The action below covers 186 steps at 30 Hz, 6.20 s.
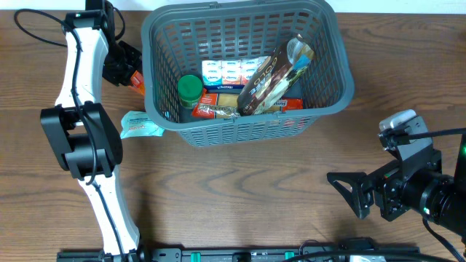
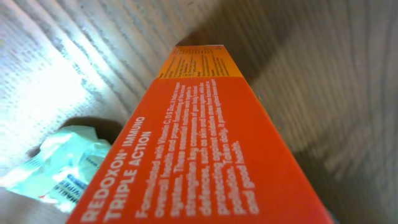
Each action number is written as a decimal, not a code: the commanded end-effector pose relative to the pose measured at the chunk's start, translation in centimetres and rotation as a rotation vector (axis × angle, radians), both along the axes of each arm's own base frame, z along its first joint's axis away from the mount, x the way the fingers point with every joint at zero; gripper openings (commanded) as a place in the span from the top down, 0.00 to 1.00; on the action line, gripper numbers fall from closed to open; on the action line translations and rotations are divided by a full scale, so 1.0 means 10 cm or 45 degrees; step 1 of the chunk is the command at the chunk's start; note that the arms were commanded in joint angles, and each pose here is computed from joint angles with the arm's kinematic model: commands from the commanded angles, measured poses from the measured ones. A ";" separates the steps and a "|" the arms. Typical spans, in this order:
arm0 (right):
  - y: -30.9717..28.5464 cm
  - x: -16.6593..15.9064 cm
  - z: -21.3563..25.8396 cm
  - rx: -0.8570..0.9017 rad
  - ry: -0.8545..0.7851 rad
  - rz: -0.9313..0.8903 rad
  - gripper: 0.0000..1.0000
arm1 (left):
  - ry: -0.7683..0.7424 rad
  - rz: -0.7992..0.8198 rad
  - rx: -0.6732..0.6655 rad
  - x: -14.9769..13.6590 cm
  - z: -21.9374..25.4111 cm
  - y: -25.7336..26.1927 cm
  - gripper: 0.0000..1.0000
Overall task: Pack container
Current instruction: 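Lift the orange box over the basket and drop it inside, then lower the left gripper onto the mint-green wipes pack and grasp, then carry the wipes pack into the basket and release it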
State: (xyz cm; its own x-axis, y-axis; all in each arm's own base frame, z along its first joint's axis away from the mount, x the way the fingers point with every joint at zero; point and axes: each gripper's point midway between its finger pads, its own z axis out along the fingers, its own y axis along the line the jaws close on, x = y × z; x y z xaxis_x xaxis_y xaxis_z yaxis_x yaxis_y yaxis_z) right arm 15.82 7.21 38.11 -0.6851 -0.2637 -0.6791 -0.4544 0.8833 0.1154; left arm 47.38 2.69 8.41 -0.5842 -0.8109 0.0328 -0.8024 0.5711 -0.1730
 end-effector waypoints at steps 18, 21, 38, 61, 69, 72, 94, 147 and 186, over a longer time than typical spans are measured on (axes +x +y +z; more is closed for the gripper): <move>0.02 -0.01 0.00 0.011 0.007 0.003 0.01 | -0.698 -0.265 0.538 -0.16 2.29 0.33 0.94; 0.02 -0.01 0.00 0.011 0.006 0.003 0.01 | -0.818 -0.444 0.531 -0.35 2.65 0.06 0.94; 0.02 -0.01 0.00 0.011 0.007 0.003 0.01 | -1.116 -1.196 0.244 -1.12 3.18 -1.42 0.94; 0.02 -0.01 0.00 0.012 0.007 0.003 0.01 | -0.666 -1.390 0.091 -0.78 1.97 -1.88 0.77; 0.02 -0.01 0.00 0.011 0.007 0.003 0.01 | -0.744 -1.329 0.179 -0.90 2.29 -1.74 0.01; 0.02 -0.01 0.00 0.012 0.007 0.003 0.01 | -0.771 -1.152 0.409 -0.95 2.57 -1.37 0.01; 0.02 -0.01 0.00 0.012 0.007 0.003 0.01 | -0.349 0.016 0.341 -1.35 1.87 0.83 0.02; 0.02 -0.01 0.00 0.011 0.006 0.003 0.01 | 0.246 0.180 0.002 -1.02 -0.78 -0.17 0.16; 0.02 -0.01 0.00 0.011 0.006 0.003 0.01 | -0.310 0.249 0.230 -0.87 0.70 0.41 0.80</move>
